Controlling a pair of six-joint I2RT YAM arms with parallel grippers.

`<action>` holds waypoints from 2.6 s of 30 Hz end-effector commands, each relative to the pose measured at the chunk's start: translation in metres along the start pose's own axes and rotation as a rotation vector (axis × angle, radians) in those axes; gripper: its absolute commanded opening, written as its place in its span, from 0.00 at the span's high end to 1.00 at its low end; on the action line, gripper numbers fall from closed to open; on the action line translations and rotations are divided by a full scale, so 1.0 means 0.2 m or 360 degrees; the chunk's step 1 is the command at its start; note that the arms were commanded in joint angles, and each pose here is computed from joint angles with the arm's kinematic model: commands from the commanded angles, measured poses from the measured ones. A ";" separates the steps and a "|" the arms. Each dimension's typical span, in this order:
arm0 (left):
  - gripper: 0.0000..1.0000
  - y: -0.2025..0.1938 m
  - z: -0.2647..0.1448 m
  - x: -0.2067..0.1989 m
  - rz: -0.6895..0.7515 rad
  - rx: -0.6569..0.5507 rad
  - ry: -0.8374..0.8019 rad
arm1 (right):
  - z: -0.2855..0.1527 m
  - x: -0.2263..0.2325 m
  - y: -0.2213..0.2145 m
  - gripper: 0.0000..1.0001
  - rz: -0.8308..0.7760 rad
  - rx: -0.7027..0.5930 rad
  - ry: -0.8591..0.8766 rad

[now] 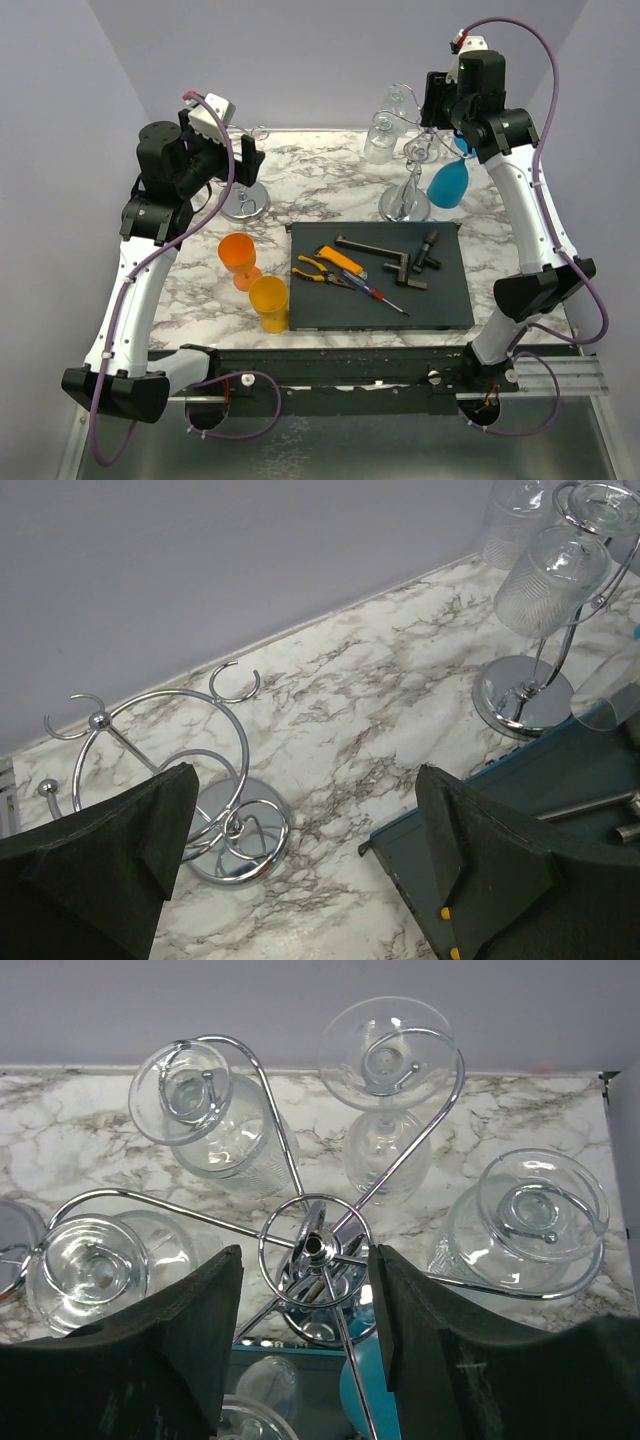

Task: Place the wine glass upside down on the wine glass rack
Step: Adjust the wine rack at the center of the board, then move the wine rack to the center of the board.

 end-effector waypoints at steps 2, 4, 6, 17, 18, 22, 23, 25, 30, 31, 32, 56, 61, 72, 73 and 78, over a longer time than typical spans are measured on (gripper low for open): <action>0.01 0.00 -0.02 0.00 -0.0009 0.0007 0.0002 | 0.01 -0.04 -0.01 0.41 -0.0049 -0.0006 -0.0108; 0.01 -0.01 -0.01 0.00 -0.0016 0.0021 0.0007 | 0.03 -0.04 -0.02 0.41 -0.0050 0.0012 -0.0117; 0.01 0.00 0.00 0.00 -0.0018 0.0017 -0.0004 | 0.05 -0.04 -0.02 0.41 -0.0046 0.0015 -0.0112; 0.01 0.02 0.07 0.11 -0.0014 0.0054 0.0168 | -0.13 0.23 0.17 0.30 -0.0085 -0.0216 0.0015; 0.01 0.01 0.11 0.14 -0.0027 0.0073 0.0196 | -0.14 0.29 0.18 0.30 -0.0121 -0.0228 0.0033; 0.01 0.04 0.20 0.29 -0.0077 0.0088 0.0364 | -0.18 0.58 0.21 0.27 -0.0210 -0.0260 0.0126; 0.01 0.04 0.22 0.33 -0.0098 0.0087 0.0393 | -0.19 0.63 0.21 0.27 -0.0223 -0.0270 0.0143; 0.01 0.03 0.24 0.42 -0.0133 0.0098 0.0456 | -0.20 0.74 0.19 0.26 -0.0240 -0.0281 0.0204; 0.03 -0.04 0.27 0.61 -0.0201 0.0141 0.0581 | -0.24 1.01 0.11 0.24 -0.0245 -0.0310 0.0412; 0.03 -0.05 0.26 0.67 -0.0221 0.0139 0.0605 | -0.25 1.05 0.09 0.23 -0.0236 -0.0313 0.0456; 0.03 -0.07 0.27 0.68 -0.0232 0.0142 0.0603 | -0.26 1.09 0.07 0.23 -0.0225 -0.0303 0.0506; 0.56 -0.40 0.58 0.62 -0.0470 0.0211 0.0241 | -0.39 1.24 -0.41 0.37 0.0041 -0.0137 0.0812; 0.92 -0.39 0.56 0.50 -0.0411 0.0177 0.0145 | -0.38 1.20 -0.51 0.44 0.0045 -0.0098 0.0779; 1.00 -0.23 0.54 0.24 -0.0331 0.0056 0.0011 | -0.36 1.17 -0.66 0.48 0.0020 -0.0039 0.0720; 1.00 -0.22 0.53 0.22 -0.0330 0.0052 -0.0001 | -0.36 1.17 -0.67 0.49 0.0022 -0.0037 0.0718; 1.00 -0.23 0.52 0.12 -0.0299 0.0064 -0.0049 | -0.37 1.14 -0.68 0.49 0.0031 -0.0035 0.0693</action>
Point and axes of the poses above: each gripper's point midway between its finger pads, its own z axis out along the fingers, its own x axis along the line the jaws close on, y = z × x, the point moved 2 cm from there along -z, back along the fingers, and after that the axes turned 2 degrees about -z, right-handed, at the moved point
